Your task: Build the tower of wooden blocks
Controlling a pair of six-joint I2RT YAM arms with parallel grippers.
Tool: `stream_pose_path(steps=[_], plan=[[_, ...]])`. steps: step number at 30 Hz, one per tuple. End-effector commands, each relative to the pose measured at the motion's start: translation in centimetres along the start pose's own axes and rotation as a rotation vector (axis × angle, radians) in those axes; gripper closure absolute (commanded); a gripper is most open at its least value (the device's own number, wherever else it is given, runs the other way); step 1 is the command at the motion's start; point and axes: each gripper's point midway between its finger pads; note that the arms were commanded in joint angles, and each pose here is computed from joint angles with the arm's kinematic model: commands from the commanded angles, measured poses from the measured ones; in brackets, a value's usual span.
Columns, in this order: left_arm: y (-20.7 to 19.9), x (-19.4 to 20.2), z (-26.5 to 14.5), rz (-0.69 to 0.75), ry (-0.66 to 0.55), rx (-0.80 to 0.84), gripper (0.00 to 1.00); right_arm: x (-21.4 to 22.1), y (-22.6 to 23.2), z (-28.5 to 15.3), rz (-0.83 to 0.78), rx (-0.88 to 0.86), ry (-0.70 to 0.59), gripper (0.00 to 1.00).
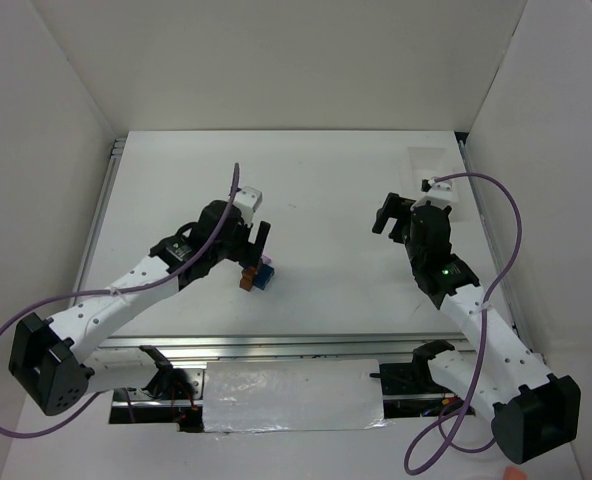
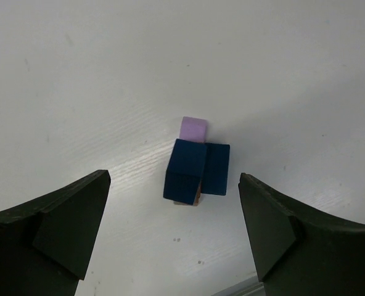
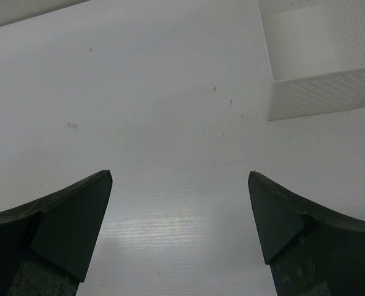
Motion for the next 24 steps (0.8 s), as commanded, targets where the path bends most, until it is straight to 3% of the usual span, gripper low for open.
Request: stream_pose_path(steps=[1,4,11,18,24], plan=[[3.4,-1.8,-2.4,-0.211,-0.037,-0.212,0.01,-0.7,-0.1,-0.2,0.011,0.003,-0.023,0.0],[6.1,-1.2,-4.7,-0.343,-0.076,-0.374,0.01,-0.8,0.0,-0.2,0.02,0.007,-0.011,0.0],[4.9,0.0,-5.7,-0.407,-0.113,-0.285,0.01,-1.0,0.3,-1.1,0.051,-0.011,0.002,0.0],[7.0,0.8,-7.4,-0.515,-0.122,-0.416,0.01,-2.5,0.1,-2.9,0.093,-0.003,-0.02,0.0],[6.1,0.9,-7.0,-0.461,-0.147,-0.342,0.01,-2.4,0.4,-3.8,0.101,-0.043,-0.018,0.0]])
Point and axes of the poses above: each gripper's point midway between its finger pads, its own z axis out along the fingers, its own y axis along the line the jaws close on, x = y × z, and after that the axes turned 4 degrees about z, right-handed
